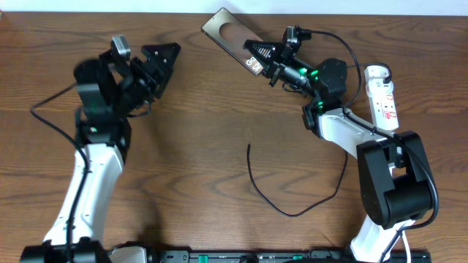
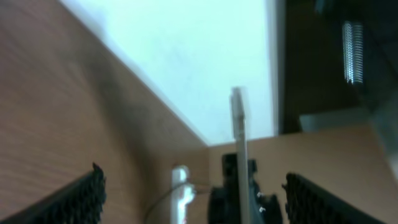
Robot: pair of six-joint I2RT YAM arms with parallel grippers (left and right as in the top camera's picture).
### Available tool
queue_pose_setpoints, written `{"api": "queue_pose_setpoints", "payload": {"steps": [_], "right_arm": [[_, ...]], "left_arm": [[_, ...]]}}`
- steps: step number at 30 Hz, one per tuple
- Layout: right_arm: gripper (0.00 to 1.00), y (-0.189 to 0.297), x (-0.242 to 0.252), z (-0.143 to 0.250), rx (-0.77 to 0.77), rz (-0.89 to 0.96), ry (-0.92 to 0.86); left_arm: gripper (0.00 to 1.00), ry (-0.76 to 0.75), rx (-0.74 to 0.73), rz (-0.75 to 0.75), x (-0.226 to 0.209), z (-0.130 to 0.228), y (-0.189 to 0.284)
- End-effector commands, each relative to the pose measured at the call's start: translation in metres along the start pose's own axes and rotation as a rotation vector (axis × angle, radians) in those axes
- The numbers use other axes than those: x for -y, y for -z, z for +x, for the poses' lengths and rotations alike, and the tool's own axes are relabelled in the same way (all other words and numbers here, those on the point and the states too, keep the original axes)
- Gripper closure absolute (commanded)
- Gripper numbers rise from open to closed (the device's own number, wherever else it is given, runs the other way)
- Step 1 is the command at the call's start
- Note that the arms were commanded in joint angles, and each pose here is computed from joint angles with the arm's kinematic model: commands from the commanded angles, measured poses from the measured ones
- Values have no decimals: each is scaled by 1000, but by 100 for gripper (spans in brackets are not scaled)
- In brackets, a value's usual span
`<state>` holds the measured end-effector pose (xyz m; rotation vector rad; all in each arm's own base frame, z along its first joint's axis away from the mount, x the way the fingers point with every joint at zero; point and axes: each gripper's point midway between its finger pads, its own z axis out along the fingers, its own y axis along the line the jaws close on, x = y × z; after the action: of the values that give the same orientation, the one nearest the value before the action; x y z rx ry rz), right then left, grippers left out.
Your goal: Plug charger to phone and switch on socket
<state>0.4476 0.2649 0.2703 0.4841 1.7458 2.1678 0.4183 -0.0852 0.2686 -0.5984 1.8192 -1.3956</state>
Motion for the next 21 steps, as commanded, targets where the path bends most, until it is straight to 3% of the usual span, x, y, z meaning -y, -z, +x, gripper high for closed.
{"api": "queue_pose_setpoints", "payload": {"steps": [1,5,14,21], "right_arm": [[99,-12,-10,25,-76,-16,-56],[99,-21,-7,42,-113,-14,-37],[99,-38,22,83,-218,71,3],[99,-46,38,104,-261,114,19]], "left_arm": [[12,118,10,115,-1,12,9],[12,149,68,202,-2,14,20],[12,260,64,198,-5,14,20],[12,262,81,196,-6,11,20]]}}
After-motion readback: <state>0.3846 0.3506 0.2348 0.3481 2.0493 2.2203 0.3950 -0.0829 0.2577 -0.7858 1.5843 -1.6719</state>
